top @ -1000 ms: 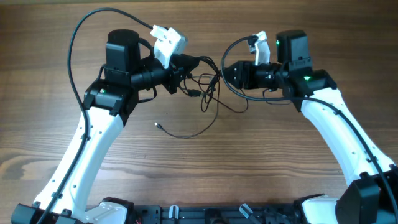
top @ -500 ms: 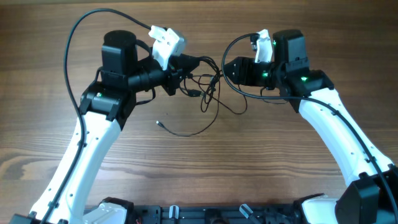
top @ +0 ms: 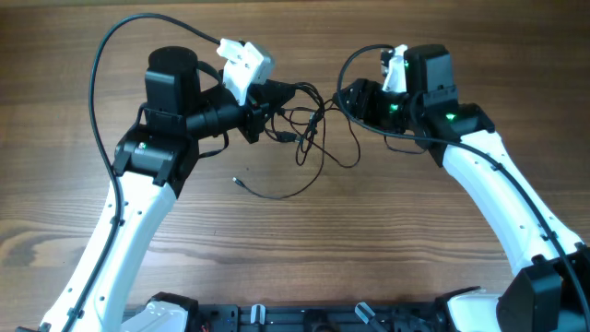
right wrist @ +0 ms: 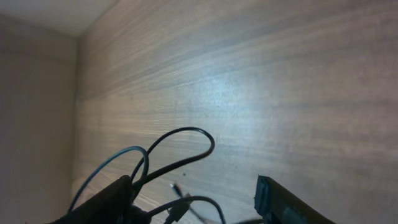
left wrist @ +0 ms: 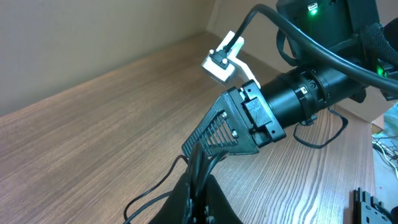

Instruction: Untangle cables

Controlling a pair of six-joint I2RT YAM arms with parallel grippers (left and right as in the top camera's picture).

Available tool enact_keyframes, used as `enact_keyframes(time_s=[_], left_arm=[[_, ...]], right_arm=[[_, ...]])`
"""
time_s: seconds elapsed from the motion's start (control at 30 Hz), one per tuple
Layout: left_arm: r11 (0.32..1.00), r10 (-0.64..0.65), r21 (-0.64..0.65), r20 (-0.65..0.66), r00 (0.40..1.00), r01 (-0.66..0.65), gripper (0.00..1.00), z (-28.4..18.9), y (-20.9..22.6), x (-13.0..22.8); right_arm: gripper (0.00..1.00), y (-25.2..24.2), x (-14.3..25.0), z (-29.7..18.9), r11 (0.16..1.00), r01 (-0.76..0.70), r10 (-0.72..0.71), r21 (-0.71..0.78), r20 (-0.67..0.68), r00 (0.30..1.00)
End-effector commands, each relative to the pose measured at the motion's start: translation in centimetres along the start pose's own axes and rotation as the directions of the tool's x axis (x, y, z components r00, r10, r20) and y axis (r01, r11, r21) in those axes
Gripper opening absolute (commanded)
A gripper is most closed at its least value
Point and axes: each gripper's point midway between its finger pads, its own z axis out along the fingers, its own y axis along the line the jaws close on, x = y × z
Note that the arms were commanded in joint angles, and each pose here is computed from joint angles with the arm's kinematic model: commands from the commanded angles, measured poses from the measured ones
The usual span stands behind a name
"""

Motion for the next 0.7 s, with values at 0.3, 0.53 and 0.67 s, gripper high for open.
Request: enact_keyframes(time_s=[0.3, 0.53, 0.67], left_arm=[[0.999, 0.048, -0.007, 0.031, 0.998, -0.048, 0.05, -0.5, -0.5, -1.3], [0.999, 0.049, -0.007, 0.032, 0.998, -0.048, 0.04, -0.5, -0.5, -1.3], [0.999, 0.048, -0.007, 0.032, 0.998, -0.048, 0.04, -0.5, -0.5, -1.3]], right_arm=[[0.67, -1.5, 1.8, 0.4, 0.909, -0.400, 0.406, 0.116, -0.024, 0.914], [0.68, 0.1, 2.8, 1.1, 0.870, -0.483, 0.488, 0.100, -0.037, 0.872], [0.70, 1.4, 3.3, 1.5, 0.860, -0.505, 0.509, 0.079, -0.048, 0.859]])
